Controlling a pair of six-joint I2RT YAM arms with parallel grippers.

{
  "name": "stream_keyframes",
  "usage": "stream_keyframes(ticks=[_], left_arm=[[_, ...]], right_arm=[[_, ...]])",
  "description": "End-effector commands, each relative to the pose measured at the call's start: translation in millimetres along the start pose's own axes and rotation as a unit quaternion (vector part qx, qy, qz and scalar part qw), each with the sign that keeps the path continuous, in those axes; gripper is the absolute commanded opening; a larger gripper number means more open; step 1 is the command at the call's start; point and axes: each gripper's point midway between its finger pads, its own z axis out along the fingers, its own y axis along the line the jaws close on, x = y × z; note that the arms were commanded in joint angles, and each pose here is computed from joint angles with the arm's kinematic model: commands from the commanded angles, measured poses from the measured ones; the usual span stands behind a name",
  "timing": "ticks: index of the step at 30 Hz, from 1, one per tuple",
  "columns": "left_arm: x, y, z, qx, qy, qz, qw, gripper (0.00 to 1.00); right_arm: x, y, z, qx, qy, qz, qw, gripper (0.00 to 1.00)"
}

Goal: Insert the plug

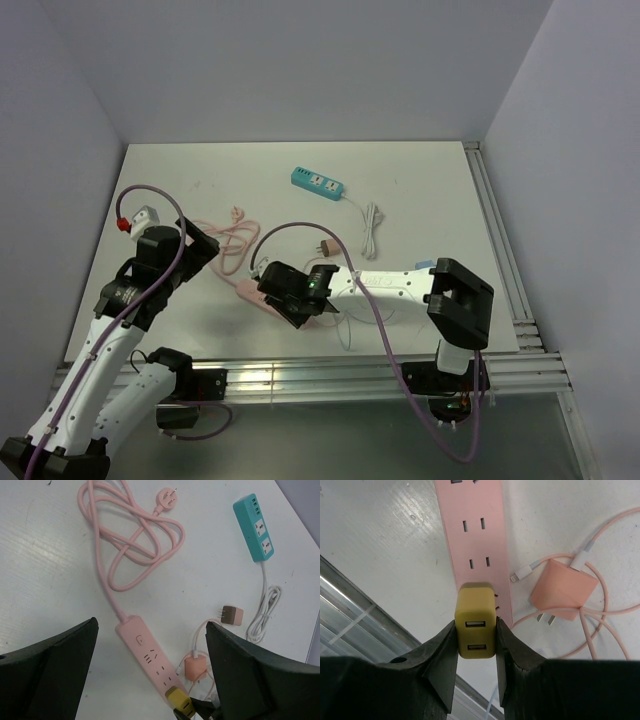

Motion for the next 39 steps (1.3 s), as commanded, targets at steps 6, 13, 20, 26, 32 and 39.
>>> stream_keyframes(ticks=[6,13,20,26,32,39], left_arm=[[-2,-1,-5,0.007,-0.002,0.005,1.000,0.94],[1,-1,-4,0.013,0.001,-0.002,1.000,0.94],[8,-5,-3,0.018,0.022,-0.008,1.000,0.95],[4,-9,-10,0.022,0.022,-0.016,0.999,0.96],[8,-8,-14,0.029,0.028,-0.032,0.999,1.00],[41,-22,-18,0.083,0.100,-0.053,0.990,1.00]], right_arm=[[104,-5,69,0.035,0.135,0.046,0.989,0.00],[89,-7,64,0.041,0.103,0.051,0.993,0.00],[10,-5,24,0.046,0.012,0.053,0.997,0.32],[-80,-11,-77,0.033,-0.134,0.090,0.986,1.00],[-89,-17,-142,-0.004,-0.221,0.157,0.963,1.00],[-56,-53,-177,0.008,-0.289,0.274,0.917,1.00]])
